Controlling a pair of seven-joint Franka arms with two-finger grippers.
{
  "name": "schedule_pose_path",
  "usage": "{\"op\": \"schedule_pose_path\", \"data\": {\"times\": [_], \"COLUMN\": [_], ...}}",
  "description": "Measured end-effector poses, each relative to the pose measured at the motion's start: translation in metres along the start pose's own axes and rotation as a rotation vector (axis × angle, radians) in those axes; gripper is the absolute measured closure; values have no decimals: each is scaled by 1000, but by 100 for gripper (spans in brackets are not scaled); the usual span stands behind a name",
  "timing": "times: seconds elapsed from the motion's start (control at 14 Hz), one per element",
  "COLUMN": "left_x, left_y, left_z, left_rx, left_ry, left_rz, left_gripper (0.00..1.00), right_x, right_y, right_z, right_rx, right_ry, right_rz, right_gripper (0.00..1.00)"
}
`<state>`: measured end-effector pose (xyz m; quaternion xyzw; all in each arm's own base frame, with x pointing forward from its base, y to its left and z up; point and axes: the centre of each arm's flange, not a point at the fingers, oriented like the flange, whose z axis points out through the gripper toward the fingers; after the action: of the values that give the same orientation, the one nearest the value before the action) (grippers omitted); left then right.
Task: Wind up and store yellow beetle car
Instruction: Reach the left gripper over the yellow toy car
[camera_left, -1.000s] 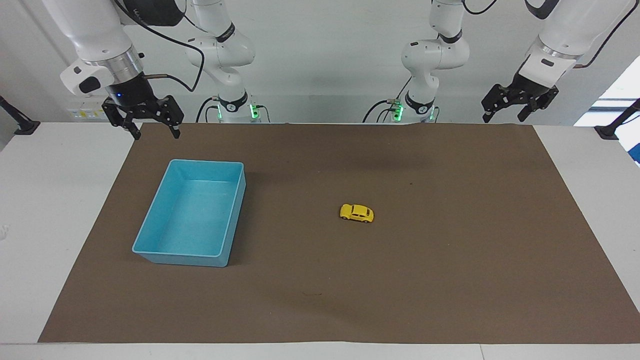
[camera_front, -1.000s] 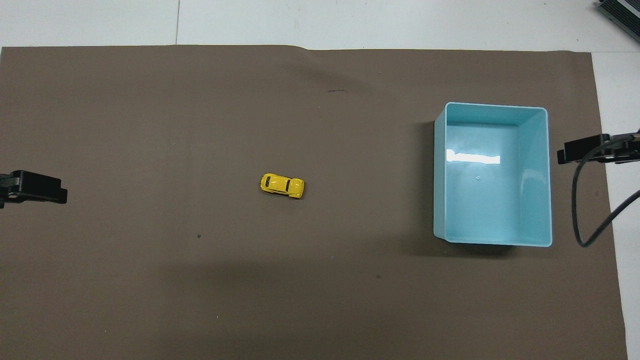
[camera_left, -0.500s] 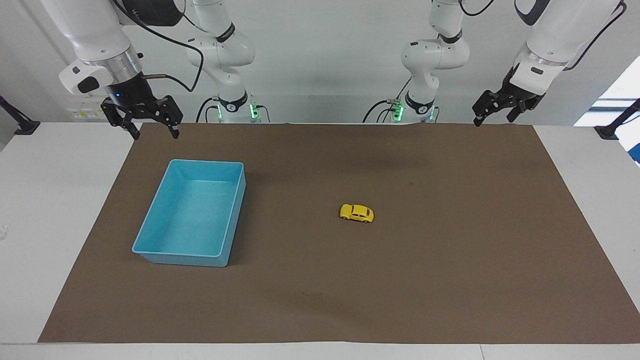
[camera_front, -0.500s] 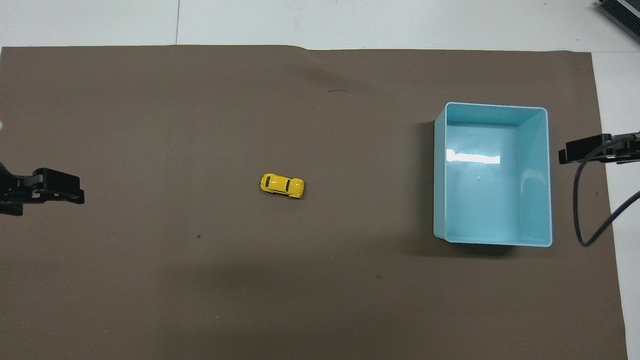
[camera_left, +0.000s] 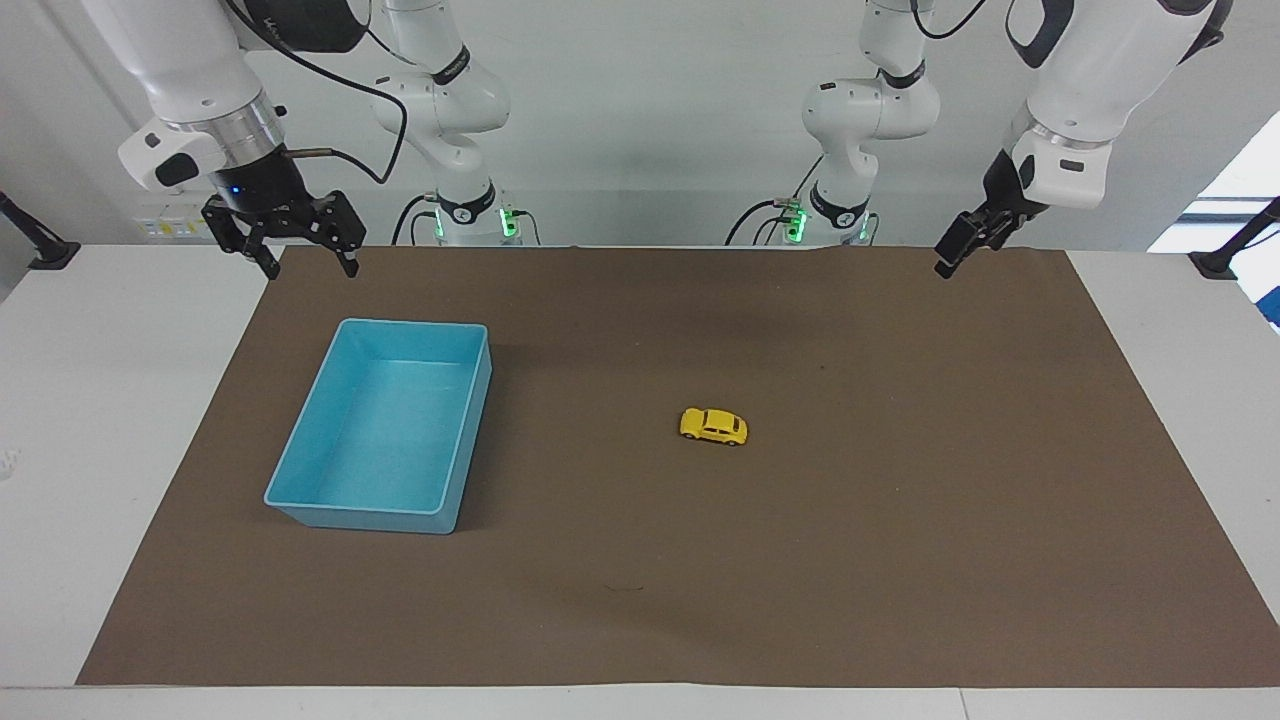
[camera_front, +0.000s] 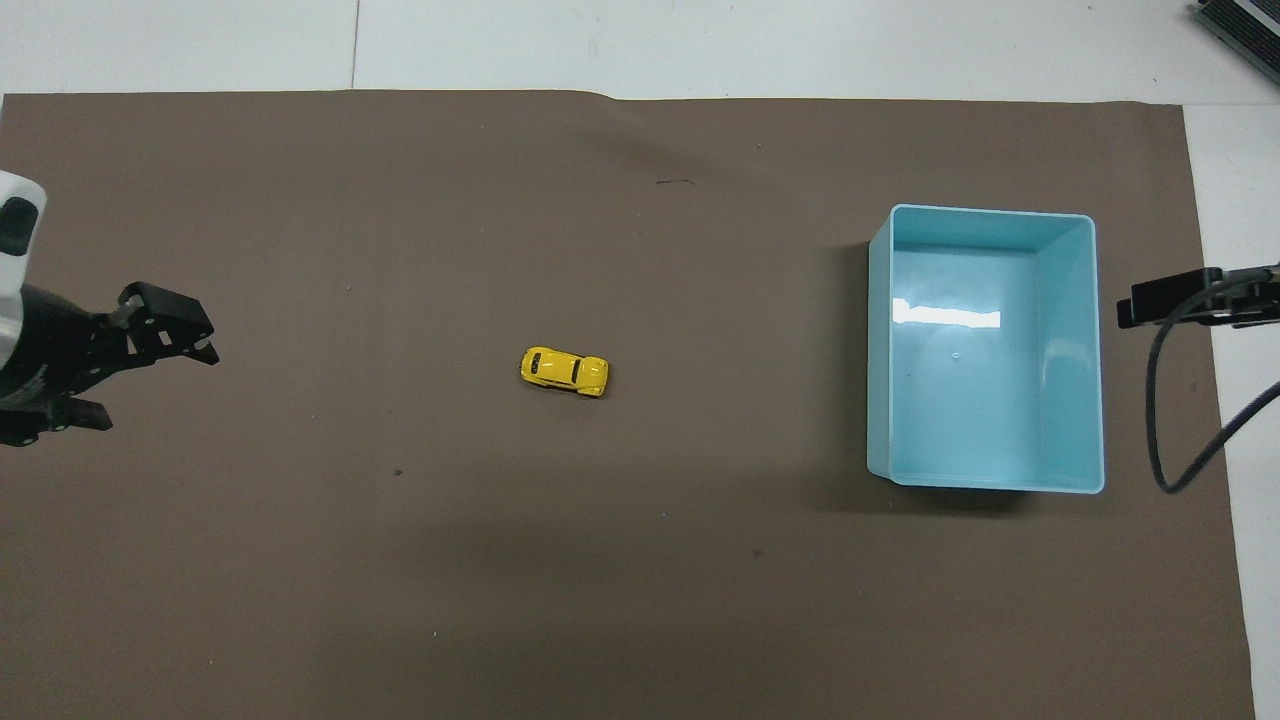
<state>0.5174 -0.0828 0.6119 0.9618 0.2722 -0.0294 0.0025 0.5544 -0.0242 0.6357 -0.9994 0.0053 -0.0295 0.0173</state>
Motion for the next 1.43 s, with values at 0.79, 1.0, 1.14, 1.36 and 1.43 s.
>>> {"op": "schedule_pose_path", "data": {"times": [0.79,1.0,1.14,1.36,1.43], "left_x": [15,7,-2,-21,-27], "left_y": [72,102,128,168,181], "left_z": [42,67,91,131,145], "left_rx": [-146,-144,-135,-123,-129], "left_ry": [28,9,-3,-19,-22], "left_rz": [-705,-811,-849,-904,-923], "left_gripper": [0,0,0,0,0], "right_x": [0,-1,-1,-2,-2], "right_y": [0,0,0,1,1], "right_z": [0,0,0,0,0], "right_rx": [0,0,0,1,1], "right_ry": [0,-4,-5,-6,-6], "right_rz": [0,0,0,1,1], "right_gripper": [0,0,0,0,0]}}
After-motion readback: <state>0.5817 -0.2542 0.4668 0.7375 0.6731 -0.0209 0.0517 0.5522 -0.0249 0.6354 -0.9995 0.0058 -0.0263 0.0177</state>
